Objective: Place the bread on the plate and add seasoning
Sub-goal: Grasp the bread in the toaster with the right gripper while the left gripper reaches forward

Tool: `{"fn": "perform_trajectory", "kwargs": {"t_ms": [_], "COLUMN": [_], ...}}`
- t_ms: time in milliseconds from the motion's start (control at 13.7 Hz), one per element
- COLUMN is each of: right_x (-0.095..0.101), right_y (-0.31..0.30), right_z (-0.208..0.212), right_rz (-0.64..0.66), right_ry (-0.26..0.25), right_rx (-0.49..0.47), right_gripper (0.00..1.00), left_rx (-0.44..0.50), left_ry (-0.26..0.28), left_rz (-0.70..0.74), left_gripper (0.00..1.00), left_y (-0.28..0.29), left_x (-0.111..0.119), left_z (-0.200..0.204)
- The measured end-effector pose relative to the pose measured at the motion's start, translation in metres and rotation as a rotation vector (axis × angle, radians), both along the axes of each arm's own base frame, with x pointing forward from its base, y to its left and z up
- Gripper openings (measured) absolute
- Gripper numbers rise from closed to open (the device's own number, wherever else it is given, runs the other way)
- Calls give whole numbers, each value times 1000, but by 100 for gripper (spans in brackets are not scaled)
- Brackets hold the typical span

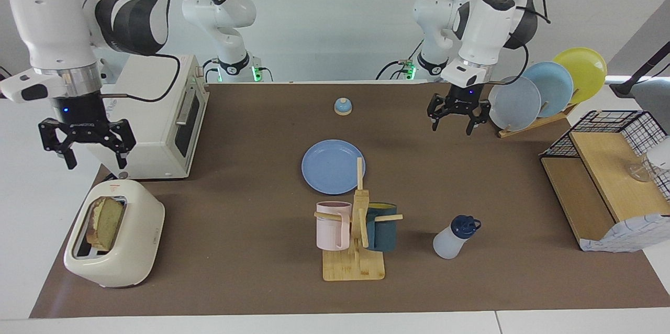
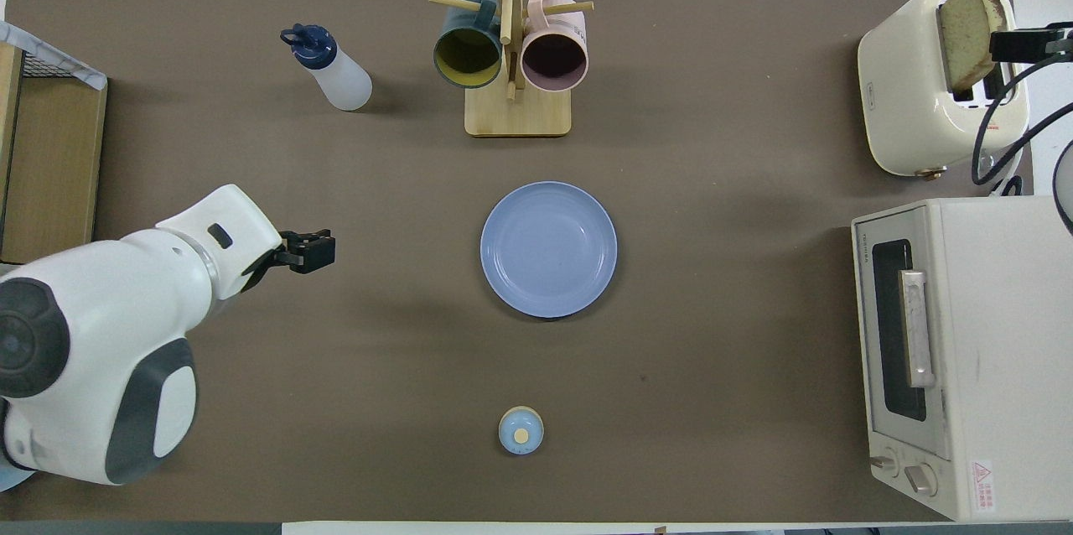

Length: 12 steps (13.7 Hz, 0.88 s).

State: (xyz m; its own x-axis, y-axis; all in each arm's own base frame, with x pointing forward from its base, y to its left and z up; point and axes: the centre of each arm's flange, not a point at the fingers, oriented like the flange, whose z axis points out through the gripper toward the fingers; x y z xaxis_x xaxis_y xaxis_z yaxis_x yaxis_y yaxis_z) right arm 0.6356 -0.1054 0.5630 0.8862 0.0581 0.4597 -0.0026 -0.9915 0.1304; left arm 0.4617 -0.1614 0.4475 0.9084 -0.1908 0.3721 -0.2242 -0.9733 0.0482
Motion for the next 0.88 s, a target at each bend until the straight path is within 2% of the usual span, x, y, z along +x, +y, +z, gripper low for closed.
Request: {"fn": "perform_trajectory", "kwargs": {"t_ms": [146, 439, 513, 586, 659, 879], "right_x": [12, 30, 32, 33, 33, 33], "right_y": [-18, -23, -23, -23, -23, -23], "right_z": [-30, -75, -79, -80, -79, -78], "right_rz": [-34, -59, -63, -66, -67, -59], "right_ry": [-8, -12, -15, -18, -19, 0], "right_rx": [12, 58, 63, 66, 68, 68], "right_gripper": [100, 100, 91, 91, 82, 44], "left_rx": [-30, -74, -79, -83, -89, -125], "left_ry": [-64, -184, -198, -207, -224, -309], "left_rz": [0, 3, 4, 4, 5, 5], "left_gripper": [100, 100, 100, 100, 100, 100], "left_y": [-8, -14, -15, -15, -15, -20], "left_x": [-2, 16, 18, 19, 20, 23], "left_z": [-36, -86, -94, -98, -99, -122]}}
